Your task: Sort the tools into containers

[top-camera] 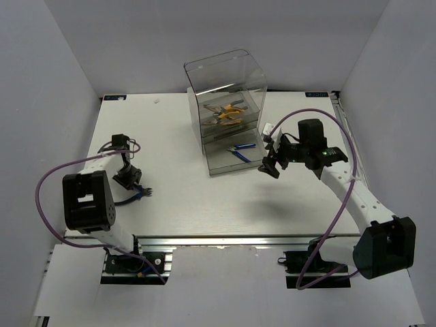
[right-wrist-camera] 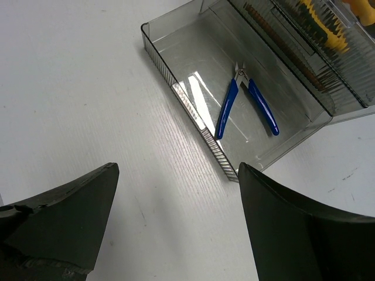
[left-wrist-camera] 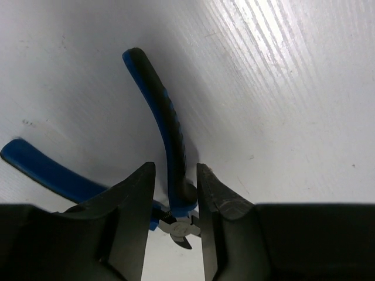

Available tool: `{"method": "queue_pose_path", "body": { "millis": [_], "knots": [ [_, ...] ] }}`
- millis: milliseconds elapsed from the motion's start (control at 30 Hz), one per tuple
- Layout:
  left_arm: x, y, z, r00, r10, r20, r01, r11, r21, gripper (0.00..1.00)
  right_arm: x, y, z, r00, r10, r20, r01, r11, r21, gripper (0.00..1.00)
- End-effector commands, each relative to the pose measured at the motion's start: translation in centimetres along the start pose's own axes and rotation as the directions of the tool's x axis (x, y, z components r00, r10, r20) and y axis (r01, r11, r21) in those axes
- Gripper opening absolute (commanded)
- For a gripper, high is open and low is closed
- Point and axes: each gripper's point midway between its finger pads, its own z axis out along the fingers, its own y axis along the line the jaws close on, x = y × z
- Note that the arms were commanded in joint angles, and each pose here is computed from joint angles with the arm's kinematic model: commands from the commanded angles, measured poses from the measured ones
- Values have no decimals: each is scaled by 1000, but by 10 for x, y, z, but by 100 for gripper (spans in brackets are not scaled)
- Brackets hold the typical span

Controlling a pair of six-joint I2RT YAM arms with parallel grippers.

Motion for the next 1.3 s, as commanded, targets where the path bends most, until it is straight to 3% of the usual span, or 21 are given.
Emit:
{"method": "queue_pose_path", "body": {
  "millis": [0,233,467,500,600,833,867,967,1033,1100,1133,1200,1233,1267],
  "knots": [
    [4,0,8,1000,16,-18,-15,999,29,44,-9,2,-4,999,-5,44,5,1000,3,89],
    [14,3,16,998,35,-44,-32,998,51,42,-9,3,-8,999,-6,42,5,1000,6,89],
    [23,-5,10,996,52,-69,-42,990,136,11,-12,2,-11,999,-5,39,4,1000,11,89],
    [24,-10,7,996,52,-73,-39,985,170,3,-13,2,-11,999,-5,40,5,1000,12,89],
    [21,-21,-11,998,30,-53,-15,965,261,0,-16,2,-14,999,-9,45,8,1000,20,89],
    [33,-76,-98,997,65,45,-79,800,595,0,-30,-8,-28,996,-60,64,54,994,94,89],
    [48,-92,-122,992,95,79,-123,731,671,0,-33,-15,-31,994,-67,81,56,990,128,89],
    [63,-109,-153,984,104,142,-175,632,755,0,-43,-39,-40,991,-61,119,28,964,264,89],
    [83,-124,-185,970,125,207,-242,524,817,0,-33,-45,-39,990,24,136,-65,951,303,89],
    [93,-135,-204,953,133,273,-303,449,840,0,-25,-35,-39,991,44,126,-71,975,211,81],
    [112,-140,-216,939,176,297,-343,398,851,0,-34,-30,-37,987,51,153,-74,987,143,65],
    [124,-149,-233,909,198,368,-415,329,848,0,-30,-19,-39,984,104,143,-114,991,63,45],
    [139,-156,-245,887,224,404,-457,291,841,0,-36,-18,-39,983,94,159,-100,995,29,24],
    [146,-159,-251,871,238,430,-485,267,833,0,-36,-17,-41,982,99,162,-104,994,19,18]
  ]
}}
